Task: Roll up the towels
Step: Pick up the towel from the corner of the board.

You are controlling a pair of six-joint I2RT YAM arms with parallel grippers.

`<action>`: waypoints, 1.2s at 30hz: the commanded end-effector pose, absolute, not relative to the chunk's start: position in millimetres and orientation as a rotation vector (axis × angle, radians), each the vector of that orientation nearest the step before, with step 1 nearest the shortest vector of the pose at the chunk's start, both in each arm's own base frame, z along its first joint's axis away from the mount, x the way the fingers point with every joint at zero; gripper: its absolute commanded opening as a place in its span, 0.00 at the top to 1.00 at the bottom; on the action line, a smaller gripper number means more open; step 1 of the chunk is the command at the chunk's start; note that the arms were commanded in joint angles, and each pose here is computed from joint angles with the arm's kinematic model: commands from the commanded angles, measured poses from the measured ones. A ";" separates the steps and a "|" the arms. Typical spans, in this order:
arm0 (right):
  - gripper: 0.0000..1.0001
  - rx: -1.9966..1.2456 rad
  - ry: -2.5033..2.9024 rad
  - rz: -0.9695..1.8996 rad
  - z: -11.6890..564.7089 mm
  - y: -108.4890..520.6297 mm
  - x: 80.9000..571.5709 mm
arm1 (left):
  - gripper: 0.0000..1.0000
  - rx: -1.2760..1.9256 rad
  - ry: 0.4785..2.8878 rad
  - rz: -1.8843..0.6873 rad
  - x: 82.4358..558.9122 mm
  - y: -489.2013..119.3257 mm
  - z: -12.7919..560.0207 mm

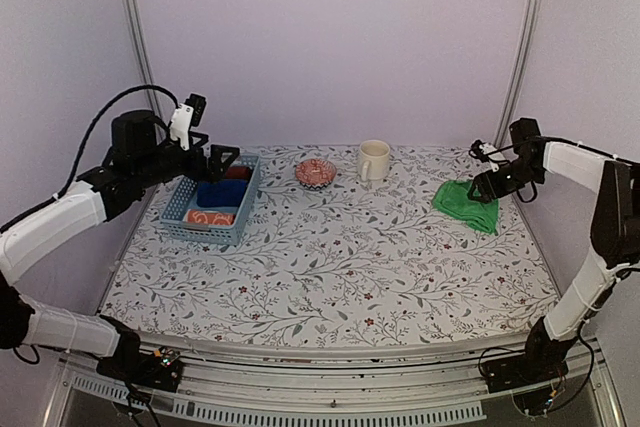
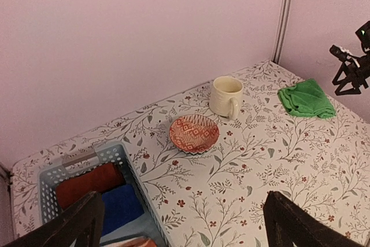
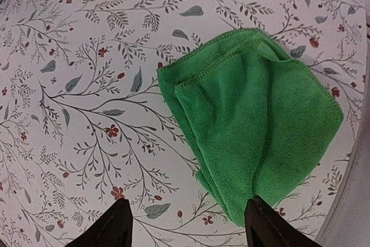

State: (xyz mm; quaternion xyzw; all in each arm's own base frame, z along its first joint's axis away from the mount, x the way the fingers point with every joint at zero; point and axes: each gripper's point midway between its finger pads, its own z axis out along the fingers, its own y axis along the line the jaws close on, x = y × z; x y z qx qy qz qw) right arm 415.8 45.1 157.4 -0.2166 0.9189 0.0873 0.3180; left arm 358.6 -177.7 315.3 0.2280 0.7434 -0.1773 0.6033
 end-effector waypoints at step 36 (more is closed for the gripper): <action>0.78 -0.346 2.583 0.033 27.9 7.8 596.9 | 0.01 0.411 1.834 -0.259 401.3 -189.9 261.7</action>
